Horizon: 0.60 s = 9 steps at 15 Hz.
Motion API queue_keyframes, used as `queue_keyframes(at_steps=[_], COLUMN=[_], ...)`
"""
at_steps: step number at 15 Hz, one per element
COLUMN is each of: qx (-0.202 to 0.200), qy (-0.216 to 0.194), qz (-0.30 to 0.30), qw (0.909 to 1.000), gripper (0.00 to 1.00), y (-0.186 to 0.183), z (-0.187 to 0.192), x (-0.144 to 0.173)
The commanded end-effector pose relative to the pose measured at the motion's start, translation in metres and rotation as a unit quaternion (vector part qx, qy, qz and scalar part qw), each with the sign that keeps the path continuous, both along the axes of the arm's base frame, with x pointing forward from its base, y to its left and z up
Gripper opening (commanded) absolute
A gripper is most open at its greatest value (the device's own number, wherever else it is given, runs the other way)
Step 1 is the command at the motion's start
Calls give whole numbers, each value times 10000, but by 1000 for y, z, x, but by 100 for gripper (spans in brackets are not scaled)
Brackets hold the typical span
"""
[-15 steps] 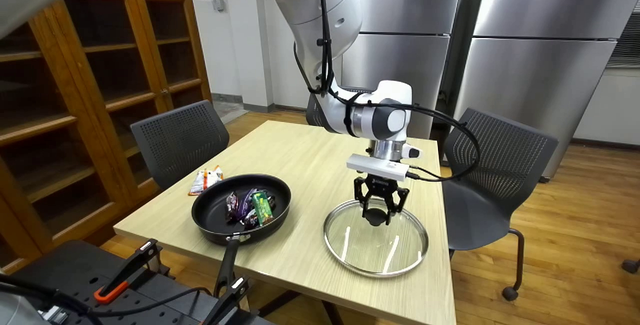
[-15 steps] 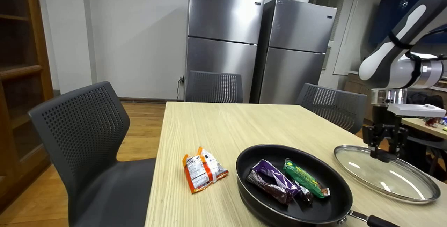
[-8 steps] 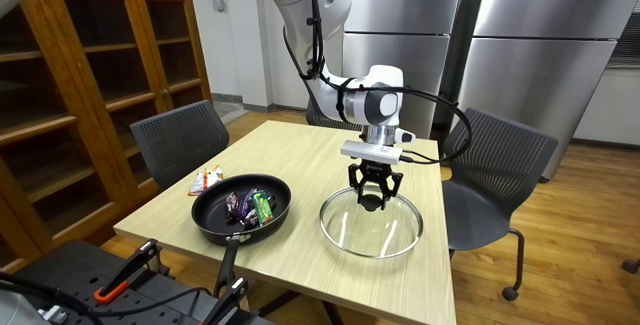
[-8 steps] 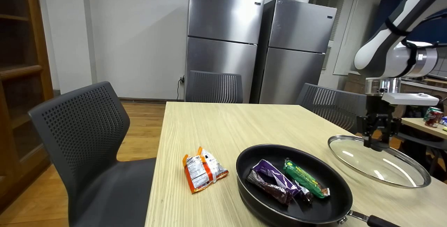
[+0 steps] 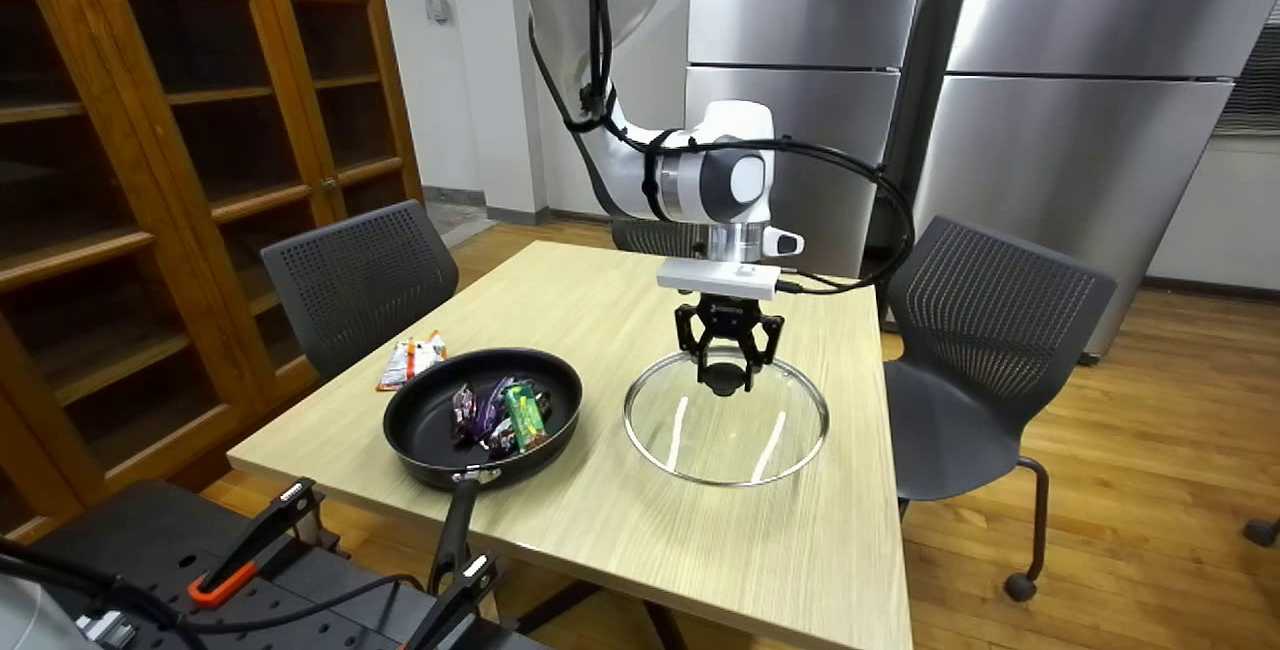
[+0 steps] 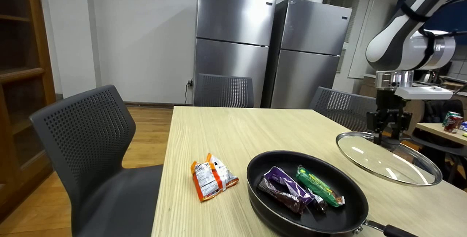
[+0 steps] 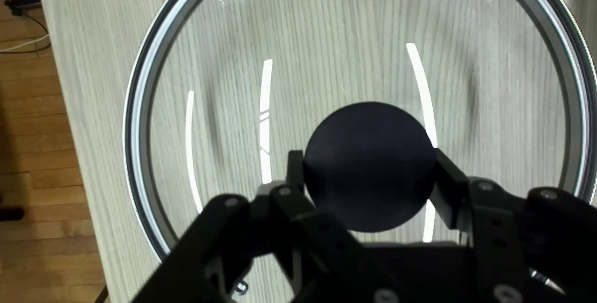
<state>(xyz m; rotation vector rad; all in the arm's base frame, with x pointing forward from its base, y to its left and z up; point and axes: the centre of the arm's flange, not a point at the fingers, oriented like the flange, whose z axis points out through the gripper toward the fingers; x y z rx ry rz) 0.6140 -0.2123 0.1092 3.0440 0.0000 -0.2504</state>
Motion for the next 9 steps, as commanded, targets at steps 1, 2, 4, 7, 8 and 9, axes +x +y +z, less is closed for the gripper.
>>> queue_keyframes(at_steps=[1,2,4,7,8,9], qx=[-168,-188,-230,-255,-258,-244], qy=[-154,-184,-258,-376,-408,-438], qz=[233,288,418,568,603,632], qw=[9995,9992,9985,9974,9970,9967], gripper=[39,39,39,39,39,39], y=[21,26,35,47,50,53], z=[36,38,44,52,55,59], x=[-18,-19,-23,-27,-28,-29])
